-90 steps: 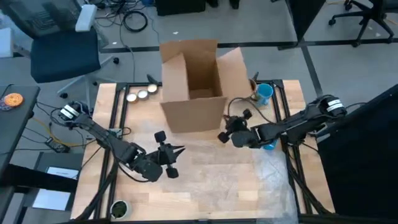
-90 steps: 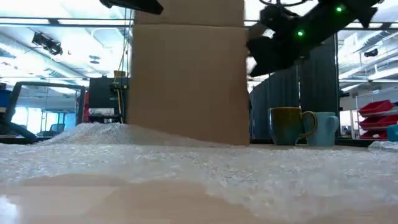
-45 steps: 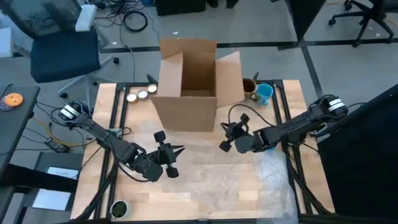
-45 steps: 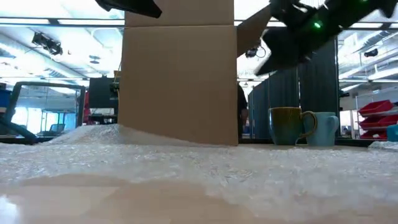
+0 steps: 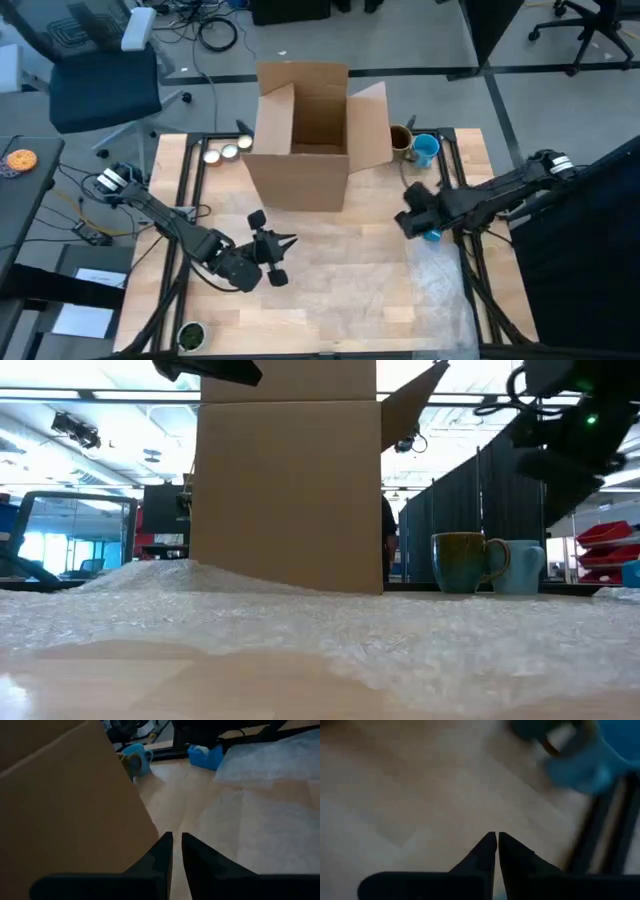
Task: Wrap mug
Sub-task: Wrap the brown cup with bubble wrap
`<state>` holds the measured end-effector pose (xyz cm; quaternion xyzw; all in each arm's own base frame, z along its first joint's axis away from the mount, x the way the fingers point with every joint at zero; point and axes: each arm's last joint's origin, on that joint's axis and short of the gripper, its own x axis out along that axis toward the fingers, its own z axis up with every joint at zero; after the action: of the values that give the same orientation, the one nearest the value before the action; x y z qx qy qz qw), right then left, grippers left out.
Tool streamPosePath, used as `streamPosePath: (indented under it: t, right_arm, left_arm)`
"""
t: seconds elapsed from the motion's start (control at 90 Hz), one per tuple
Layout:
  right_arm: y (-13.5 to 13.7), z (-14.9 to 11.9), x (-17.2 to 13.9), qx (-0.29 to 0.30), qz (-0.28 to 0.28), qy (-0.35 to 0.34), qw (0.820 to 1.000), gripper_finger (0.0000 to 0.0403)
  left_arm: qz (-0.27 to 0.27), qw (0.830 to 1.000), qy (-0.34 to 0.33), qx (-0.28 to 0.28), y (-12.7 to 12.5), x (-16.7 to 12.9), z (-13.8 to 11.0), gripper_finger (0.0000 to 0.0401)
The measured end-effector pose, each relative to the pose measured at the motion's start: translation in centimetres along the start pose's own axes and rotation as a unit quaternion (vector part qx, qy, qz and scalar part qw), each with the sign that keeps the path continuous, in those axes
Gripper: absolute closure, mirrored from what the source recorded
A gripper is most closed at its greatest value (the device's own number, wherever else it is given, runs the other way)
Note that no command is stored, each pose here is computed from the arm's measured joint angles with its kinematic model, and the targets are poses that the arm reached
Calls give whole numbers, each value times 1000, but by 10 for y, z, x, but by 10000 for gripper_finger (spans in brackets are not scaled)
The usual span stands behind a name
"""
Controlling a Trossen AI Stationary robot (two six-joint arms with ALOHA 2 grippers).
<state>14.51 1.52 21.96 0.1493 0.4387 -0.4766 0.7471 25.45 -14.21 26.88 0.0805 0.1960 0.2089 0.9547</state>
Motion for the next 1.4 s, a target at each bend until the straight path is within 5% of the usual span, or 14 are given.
streamPosePath:
  t: [0.344,0.622,0.767,0.856,0.944,1.056,1.4]
  right_arm:
    - [-49,30,-9,51,10,-102,993,402]
    - [-60,75,14,57,105,-93,988,359]
    - [-71,92,34,10,123,-84,989,316]
    - [-68,104,39,-58,175,-126,975,293]
    - [-66,114,44,-107,167,-165,966,275]
    - [-68,125,58,-107,131,-176,970,258]
    - [-71,131,102,-102,138,-112,979,233]
  left_arm:
    - [8,1000,2,0,3,3,1,375]
    - [32,999,7,-7,12,14,2,375]
    - [38,999,9,-1,14,17,3,375]
    - [40,999,10,5,15,18,3,375]
    - [40,999,10,5,15,18,3,375]
    - [40,999,10,5,15,18,3,375]
    - [40,999,10,5,15,18,3,375]
